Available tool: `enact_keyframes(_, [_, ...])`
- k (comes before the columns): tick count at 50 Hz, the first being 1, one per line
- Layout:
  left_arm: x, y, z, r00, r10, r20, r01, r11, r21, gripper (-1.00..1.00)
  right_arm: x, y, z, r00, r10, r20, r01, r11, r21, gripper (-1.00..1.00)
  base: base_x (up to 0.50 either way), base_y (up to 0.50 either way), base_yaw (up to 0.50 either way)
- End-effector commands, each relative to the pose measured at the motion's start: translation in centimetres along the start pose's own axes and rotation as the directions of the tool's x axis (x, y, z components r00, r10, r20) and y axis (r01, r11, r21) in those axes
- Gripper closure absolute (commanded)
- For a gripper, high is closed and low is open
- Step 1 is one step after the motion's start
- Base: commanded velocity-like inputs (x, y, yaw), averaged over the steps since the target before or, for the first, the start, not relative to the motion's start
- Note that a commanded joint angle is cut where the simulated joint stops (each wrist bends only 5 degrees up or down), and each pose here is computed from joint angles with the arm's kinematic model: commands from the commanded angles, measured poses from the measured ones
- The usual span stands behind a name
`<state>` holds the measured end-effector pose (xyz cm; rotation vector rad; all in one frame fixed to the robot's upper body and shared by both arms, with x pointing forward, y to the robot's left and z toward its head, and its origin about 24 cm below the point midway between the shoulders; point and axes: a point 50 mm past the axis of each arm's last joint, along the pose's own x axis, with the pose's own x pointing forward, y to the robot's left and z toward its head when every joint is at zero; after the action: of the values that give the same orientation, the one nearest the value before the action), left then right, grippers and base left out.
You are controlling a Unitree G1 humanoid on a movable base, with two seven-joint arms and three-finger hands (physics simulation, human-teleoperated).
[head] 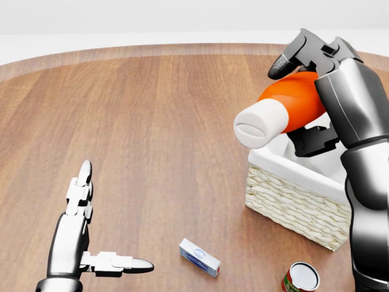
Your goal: Pick up the ketchup, and put it in the basket.
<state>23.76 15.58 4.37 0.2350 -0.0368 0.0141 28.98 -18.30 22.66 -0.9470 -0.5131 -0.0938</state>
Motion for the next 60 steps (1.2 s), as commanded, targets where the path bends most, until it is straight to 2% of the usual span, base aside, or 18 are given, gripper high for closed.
enact_keyframes(1, [0.1, -0.1, -0.2, 1.0, 0.0, 0.001, 0.0, 1.0, 0.001, -1.0, 1.6, -1.4, -1.4, 0.998, -0.016, -0.055, 0.01, 0.994, -0.107, 1.0, 0.0, 0.0, 0.0])
enact_keyframes(12, [0.0, 0.0, -0.2, 1.0, 0.001, 0.002, -0.001, 1.0, -0.002, -1.0, 3.3, -2.6, -4.8, 0.982, -0.007, -0.187, -0.029, 0.982, -0.187, 1.0, 0.0, 0.0, 0.0])
enact_keyframes(22, [0.0, 0.0, -0.2, 1.0, 0.001, 0.003, -0.001, 1.0, -0.002, -1.0, 3.1, -2.2, -6.7, 0.96, 0.04, -0.278, -0.122, 0.951, -0.284, 1.0, 0.0, 0.0, 0.0])
enact_keyframes(50, [-0.1, 0.1, 0.1, 1.0, -0.002, 0.008, 0.002, 1.0, -0.006, -1.0, 4.4, -1.6, -10.2, 0.902, 0.055, -0.428, -0.219, 0.912, -0.346, 1.0, 0.0, 0.0, 0.0])
enact_keyframes(60, [-0.2, 0.1, 0.2, 1.0, -0.003, 0.008, 0.003, 1.0, -0.007, -1.0, 4.3, -0.7, -11.5, 0.87, 0.083, -0.485, -0.293, 0.879, -0.375, 1.0, 0.0, 0.0, 0.0])
